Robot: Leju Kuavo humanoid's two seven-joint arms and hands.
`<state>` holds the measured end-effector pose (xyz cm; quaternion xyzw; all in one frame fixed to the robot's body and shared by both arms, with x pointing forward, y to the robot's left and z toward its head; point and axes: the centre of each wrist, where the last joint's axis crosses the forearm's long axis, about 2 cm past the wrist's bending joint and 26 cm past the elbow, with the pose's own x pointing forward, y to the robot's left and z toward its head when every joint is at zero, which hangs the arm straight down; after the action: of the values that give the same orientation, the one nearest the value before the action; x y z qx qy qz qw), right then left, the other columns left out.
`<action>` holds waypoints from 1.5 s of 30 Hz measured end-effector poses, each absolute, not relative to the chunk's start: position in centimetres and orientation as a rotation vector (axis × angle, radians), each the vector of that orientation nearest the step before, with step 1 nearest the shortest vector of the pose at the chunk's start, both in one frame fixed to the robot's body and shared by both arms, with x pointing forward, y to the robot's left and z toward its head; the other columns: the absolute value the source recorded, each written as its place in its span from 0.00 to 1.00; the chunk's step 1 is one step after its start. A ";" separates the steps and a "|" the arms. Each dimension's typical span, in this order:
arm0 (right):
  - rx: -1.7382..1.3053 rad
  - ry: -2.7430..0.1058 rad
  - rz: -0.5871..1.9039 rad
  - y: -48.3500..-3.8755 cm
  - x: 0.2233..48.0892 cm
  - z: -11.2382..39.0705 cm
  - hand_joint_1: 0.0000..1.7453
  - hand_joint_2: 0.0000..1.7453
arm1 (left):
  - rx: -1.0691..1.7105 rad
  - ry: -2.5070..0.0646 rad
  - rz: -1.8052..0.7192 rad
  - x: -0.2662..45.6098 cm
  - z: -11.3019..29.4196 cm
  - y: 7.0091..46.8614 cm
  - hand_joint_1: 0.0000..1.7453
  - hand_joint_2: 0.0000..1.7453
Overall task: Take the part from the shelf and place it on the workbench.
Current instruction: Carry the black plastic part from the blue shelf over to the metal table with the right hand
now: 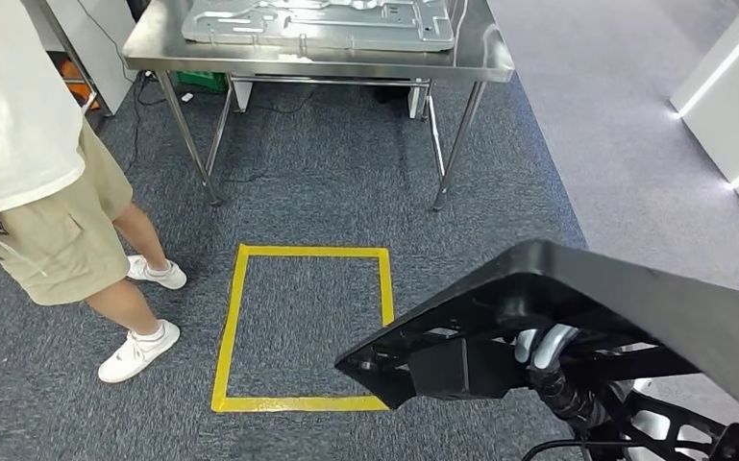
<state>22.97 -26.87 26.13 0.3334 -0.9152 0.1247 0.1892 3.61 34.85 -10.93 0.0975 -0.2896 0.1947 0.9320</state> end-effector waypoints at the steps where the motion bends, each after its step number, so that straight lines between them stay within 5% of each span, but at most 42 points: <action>1: 0.937 -2.573 0.350 -26.9 23.0 26.1 1.00 1.00 | 0.200 -0.592 0.398 3.6 -10.9 34.9 0.00 1.00; 45: 0.898 -2.586 0.344 -26.7 23.2 26.4 1.00 1.00 | 0.203 -0.602 0.381 3.7 -10.9 34.8 0.00 1.00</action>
<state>23.17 -26.70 26.38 0.3195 -0.9202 0.1224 0.1901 3.71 34.84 -10.93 0.0990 -0.2941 0.1864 0.9322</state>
